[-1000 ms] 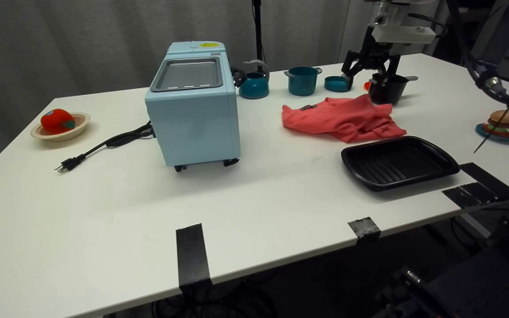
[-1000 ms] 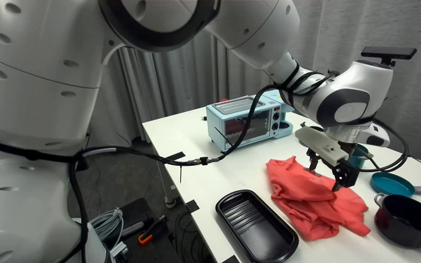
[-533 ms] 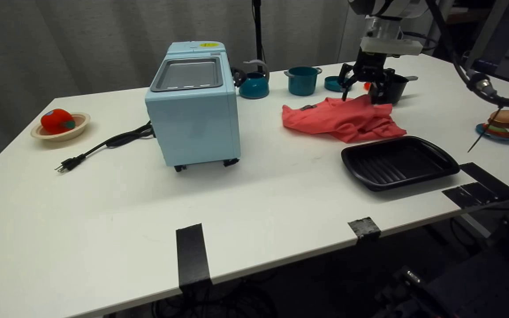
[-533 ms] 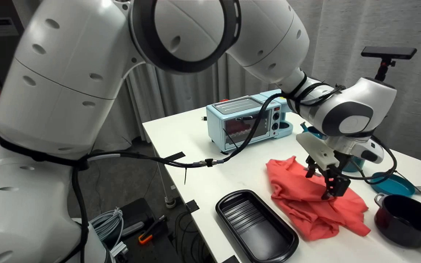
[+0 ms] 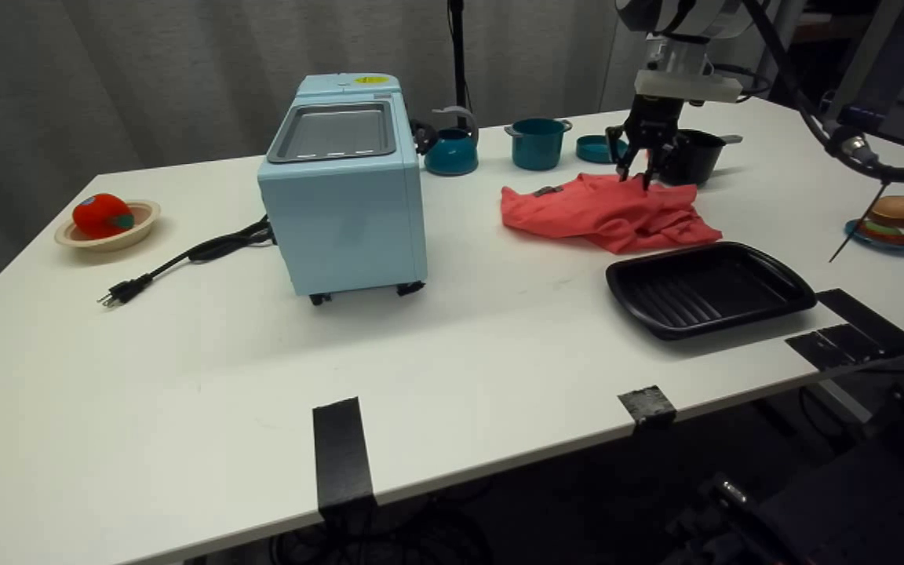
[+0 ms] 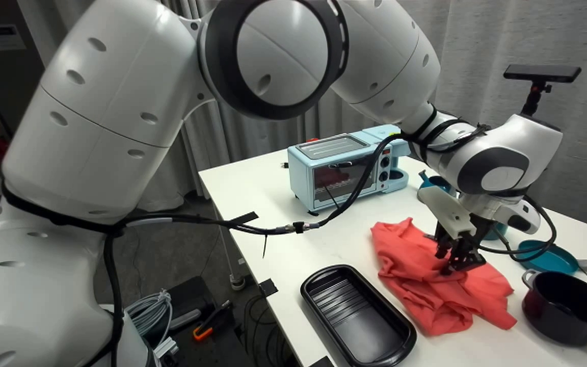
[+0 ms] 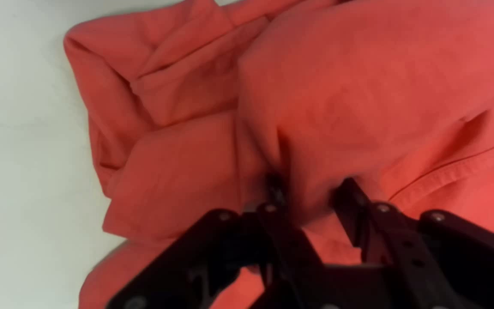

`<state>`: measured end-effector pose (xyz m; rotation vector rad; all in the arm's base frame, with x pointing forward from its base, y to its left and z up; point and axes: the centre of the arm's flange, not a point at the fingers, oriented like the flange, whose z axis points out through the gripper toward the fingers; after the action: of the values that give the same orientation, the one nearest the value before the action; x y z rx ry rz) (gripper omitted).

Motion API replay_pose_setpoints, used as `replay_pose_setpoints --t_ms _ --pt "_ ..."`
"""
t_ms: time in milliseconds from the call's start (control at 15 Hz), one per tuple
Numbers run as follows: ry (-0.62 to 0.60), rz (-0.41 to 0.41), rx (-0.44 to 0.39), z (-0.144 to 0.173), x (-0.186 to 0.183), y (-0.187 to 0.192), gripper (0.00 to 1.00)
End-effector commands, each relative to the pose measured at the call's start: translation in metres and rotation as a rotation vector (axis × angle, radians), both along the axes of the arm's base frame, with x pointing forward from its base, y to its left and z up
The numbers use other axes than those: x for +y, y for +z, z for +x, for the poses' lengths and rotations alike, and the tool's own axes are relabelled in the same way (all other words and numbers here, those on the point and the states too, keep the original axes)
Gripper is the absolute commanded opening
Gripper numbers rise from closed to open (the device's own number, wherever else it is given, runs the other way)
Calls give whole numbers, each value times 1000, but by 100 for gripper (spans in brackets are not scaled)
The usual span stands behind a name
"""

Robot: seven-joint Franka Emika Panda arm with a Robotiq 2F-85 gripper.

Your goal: Spread the clothe

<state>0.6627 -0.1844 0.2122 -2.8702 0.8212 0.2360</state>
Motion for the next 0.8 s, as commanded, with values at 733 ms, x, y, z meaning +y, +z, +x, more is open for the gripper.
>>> replay_pose_setpoints --t_ms 733 --pt "393 -5 -313 -38 139 93 1"
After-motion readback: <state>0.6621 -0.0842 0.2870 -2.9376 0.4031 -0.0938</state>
